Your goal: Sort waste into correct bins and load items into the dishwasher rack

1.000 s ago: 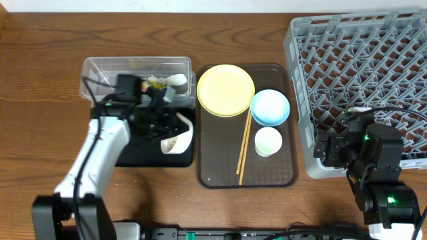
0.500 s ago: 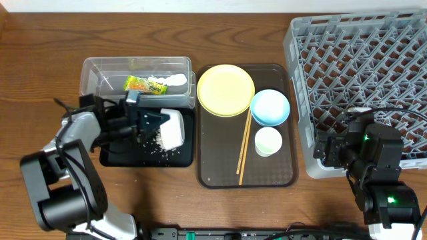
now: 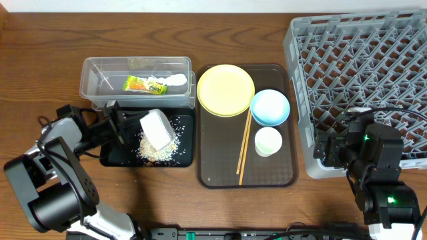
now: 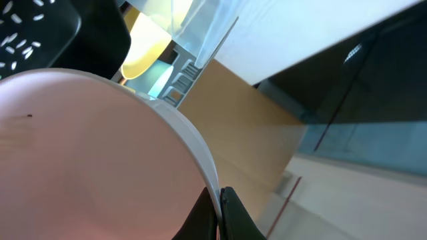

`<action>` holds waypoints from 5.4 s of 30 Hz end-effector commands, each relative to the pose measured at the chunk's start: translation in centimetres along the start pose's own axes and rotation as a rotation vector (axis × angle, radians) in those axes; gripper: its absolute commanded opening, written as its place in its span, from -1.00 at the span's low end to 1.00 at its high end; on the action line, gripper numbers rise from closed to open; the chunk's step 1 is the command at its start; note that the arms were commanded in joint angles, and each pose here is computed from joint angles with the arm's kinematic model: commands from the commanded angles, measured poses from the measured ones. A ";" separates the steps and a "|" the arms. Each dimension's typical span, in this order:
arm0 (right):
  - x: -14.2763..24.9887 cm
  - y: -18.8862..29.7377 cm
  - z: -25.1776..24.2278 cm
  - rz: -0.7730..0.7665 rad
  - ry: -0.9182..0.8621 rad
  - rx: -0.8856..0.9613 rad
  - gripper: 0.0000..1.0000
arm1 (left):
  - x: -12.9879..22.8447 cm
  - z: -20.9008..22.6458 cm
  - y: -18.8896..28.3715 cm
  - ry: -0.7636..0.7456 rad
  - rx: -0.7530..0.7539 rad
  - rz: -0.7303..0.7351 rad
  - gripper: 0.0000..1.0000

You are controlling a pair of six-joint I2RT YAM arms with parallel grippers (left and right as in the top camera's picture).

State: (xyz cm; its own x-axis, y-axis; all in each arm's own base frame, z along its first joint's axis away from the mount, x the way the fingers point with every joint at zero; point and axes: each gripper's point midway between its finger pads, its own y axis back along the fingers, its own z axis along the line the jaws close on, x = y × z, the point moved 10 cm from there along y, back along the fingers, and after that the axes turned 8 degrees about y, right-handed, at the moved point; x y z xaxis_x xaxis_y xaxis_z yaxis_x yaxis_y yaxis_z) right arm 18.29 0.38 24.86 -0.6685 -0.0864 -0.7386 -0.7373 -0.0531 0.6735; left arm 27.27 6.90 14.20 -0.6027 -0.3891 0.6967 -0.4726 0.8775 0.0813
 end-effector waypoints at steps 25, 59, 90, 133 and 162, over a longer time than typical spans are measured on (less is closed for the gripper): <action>-0.5 0.4 -0.3 -0.019 -0.022 0.006 0.99 | 7.9 -2.1 -8.4 -0.741 -0.581 -0.134 -0.88; -0.6 0.4 -0.3 -0.026 -0.022 0.007 0.98 | 8.1 2.4 -28.1 -1.608 -0.697 -0.468 -0.07; -0.5 0.4 -0.3 -0.022 -0.023 0.006 0.99 | 12.9 12.4 -27.1 -1.212 -0.976 -0.001 -0.28; -4.9 -4.1 7.3 -0.299 0.224 -1.358 0.83 | 15.4 0.8 -23.2 -0.726 -0.343 0.602 -0.87; -5.7 -7.4 5.2 -0.190 0.108 -0.735 -0.21 | 10.2 3.0 -21.9 -1.200 -0.689 0.067 0.52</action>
State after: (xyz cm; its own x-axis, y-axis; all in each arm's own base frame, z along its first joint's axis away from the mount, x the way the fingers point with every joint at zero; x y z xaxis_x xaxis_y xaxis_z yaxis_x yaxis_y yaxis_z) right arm 25.71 7.35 23.39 -0.4813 -0.1039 -0.8704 -0.3907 -0.8634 0.3191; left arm 28.42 -18.23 18.32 -0.9985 -0.0247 -0.0483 -0.0453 0.8712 0.4888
